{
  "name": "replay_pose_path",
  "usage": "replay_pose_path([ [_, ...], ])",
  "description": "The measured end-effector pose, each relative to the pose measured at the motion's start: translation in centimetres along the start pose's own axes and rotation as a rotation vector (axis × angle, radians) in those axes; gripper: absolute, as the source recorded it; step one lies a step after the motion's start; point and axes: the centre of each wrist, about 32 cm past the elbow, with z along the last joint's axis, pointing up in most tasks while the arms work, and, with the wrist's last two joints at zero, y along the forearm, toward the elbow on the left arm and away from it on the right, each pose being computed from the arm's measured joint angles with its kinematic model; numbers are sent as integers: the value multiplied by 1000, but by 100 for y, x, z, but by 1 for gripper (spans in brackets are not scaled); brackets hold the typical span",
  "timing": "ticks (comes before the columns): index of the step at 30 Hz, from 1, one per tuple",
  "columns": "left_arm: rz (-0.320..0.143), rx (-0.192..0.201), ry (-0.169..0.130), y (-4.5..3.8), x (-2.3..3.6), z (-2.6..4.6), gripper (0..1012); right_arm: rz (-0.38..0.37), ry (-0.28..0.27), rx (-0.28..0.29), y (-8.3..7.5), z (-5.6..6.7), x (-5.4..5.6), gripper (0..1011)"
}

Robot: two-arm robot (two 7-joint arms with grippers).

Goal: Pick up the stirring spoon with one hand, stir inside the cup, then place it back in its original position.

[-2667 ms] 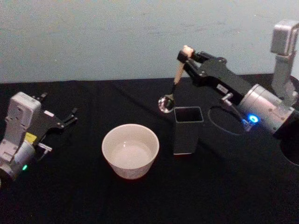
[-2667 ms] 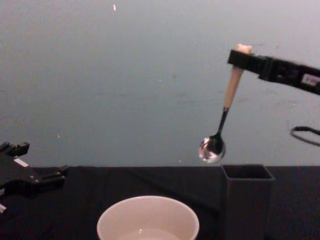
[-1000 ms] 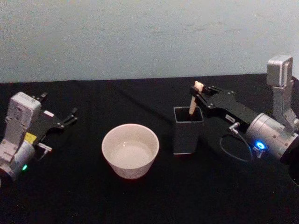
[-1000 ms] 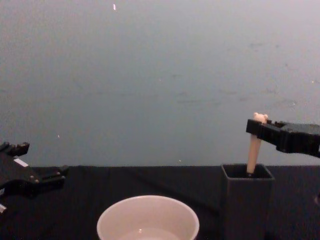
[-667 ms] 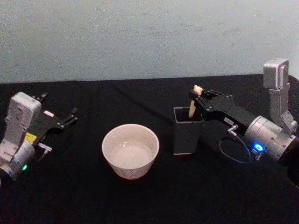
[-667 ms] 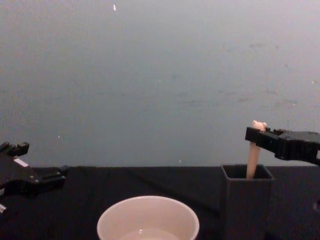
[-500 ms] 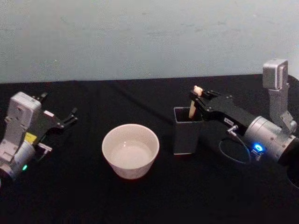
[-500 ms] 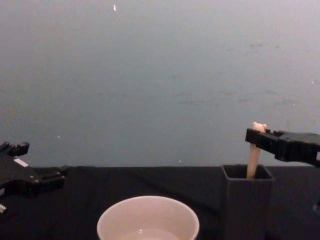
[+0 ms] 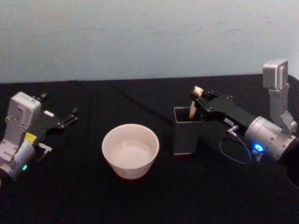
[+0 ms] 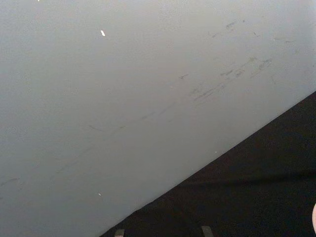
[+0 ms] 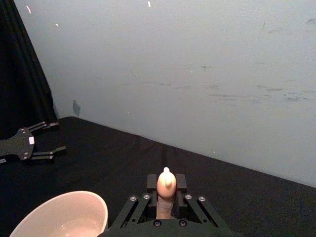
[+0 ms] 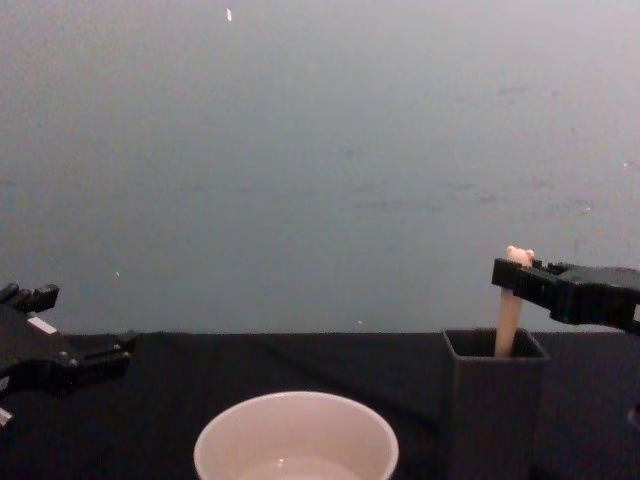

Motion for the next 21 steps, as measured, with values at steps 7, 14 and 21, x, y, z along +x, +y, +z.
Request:
replay_pose_path([
  [7,0,0,0,0,0,0,1001,0,0,1,1,2,-1,214],
  [14,0,0,0,0,0,0,1001,1,0,2,1,4,-2,247],
  [21,0,0,0,0,0,0,1001,1,0,3,1,5,-3,462],
])
